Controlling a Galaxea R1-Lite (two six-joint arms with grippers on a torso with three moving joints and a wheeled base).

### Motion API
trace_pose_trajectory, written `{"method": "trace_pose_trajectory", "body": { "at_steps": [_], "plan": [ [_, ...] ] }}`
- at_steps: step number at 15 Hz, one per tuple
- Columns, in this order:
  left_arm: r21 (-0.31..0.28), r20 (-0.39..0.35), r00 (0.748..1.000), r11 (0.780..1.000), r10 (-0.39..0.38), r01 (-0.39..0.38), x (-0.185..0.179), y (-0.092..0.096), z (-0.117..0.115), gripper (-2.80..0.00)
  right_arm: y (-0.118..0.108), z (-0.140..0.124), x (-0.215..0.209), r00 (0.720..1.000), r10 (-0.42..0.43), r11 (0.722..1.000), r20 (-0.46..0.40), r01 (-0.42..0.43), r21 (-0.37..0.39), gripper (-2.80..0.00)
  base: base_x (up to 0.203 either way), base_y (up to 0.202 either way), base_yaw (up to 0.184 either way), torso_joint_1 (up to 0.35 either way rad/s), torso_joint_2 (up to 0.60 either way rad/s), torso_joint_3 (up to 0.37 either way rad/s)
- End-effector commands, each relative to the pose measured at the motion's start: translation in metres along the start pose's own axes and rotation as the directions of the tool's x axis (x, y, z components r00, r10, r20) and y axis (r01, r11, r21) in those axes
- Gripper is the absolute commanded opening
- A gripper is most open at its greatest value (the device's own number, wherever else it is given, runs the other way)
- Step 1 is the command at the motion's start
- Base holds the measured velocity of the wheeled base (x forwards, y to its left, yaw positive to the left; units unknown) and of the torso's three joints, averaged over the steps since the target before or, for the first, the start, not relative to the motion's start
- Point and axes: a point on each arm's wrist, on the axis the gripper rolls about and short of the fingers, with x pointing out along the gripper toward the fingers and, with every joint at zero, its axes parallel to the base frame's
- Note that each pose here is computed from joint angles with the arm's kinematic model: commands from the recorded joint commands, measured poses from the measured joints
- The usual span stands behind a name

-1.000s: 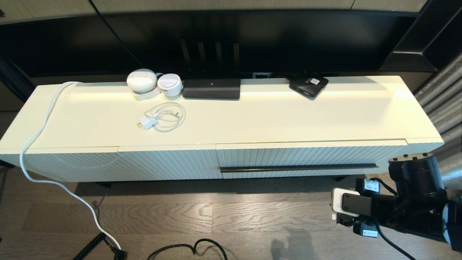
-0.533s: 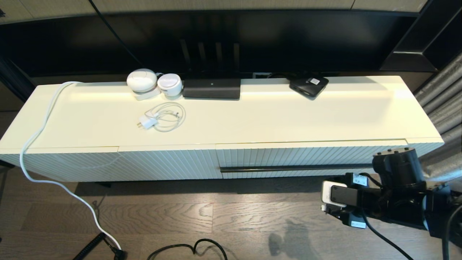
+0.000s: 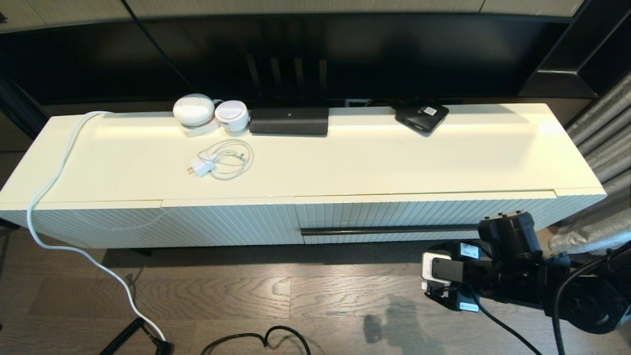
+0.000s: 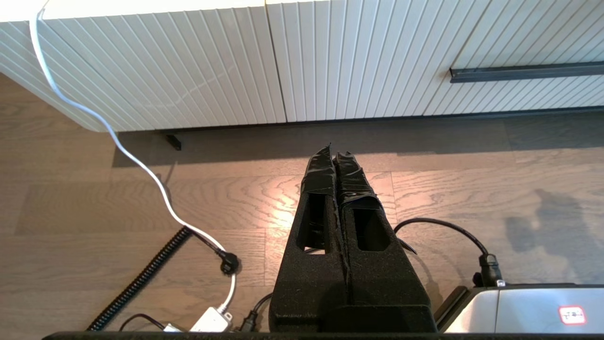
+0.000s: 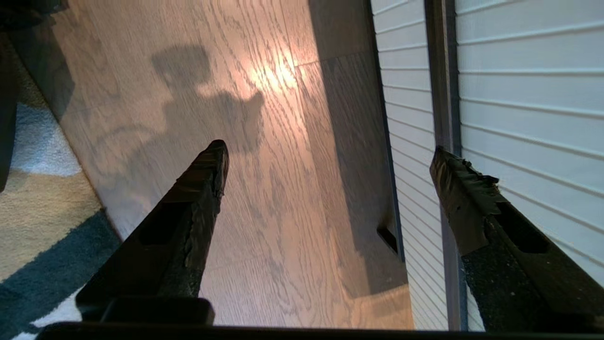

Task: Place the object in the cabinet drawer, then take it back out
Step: Open the drawer

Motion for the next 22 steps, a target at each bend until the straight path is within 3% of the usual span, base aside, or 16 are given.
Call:
{"method": "trace_pose_trajectory", "body": {
  "at_steps": [1, 4, 7, 8, 15, 22],
  "plan": [
    [0.000, -0.002, 1.000, 1.000, 0.000, 0.000, 0.000, 0.000, 0.000, -2.80, 0.006, -0.006, 0.018, 0.999, 0.041, 0.999, -0.012, -0.041, -0.004, 0.00, 0.000, 0.000, 0.000, 0.000, 0.00, 0.000],
    [0.000, -0.002, 1.000, 1.000, 0.001, -0.001, 0.000, 0.000, 0.000, -2.80, 0.008, -0.009, 0.033, 0.999, 0.035, 0.999, 0.003, -0.035, -0.020, 0.00, 0.000, 0.000, 0.000, 0.000, 0.00, 0.000],
    [0.000, -0.002, 1.000, 1.000, 0.001, -0.001, 0.000, 0.000, 0.000, -2.80, 0.004, -0.017, 0.037, 1.000, 0.025, 0.989, -0.008, -0.026, -0.147, 0.00, 0.000, 0.000, 0.000, 0.000, 0.00, 0.000],
    [0.000, -0.002, 1.000, 1.000, 0.001, -0.001, 0.000, 0.000, 0.000, -2.80, 0.000, -0.017, 0.038, 1.000, 0.014, 0.987, -0.006, -0.015, -0.158, 0.00, 0.000, 0.000, 0.000, 0.000, 0.00, 0.000],
    [0.000, -0.002, 1.000, 1.000, 0.000, 0.000, 0.000, 0.000, 0.000, -2.80, -0.006, -0.019, 0.071, 1.000, 0.002, 0.986, -0.014, -0.005, -0.169, 0.00, 0.000, 0.000, 0.000, 0.000, 0.00, 0.000],
    [0.000, -0.002, 1.000, 1.000, 0.000, 0.000, 0.000, 0.000, 0.000, -2.80, -0.017, -0.022, 0.091, 0.998, -0.068, 0.976, 0.007, 0.068, -0.209, 0.00, 0.000, 0.000, 0.000, 0.000, 0.00, 0.000]
  ]
}}
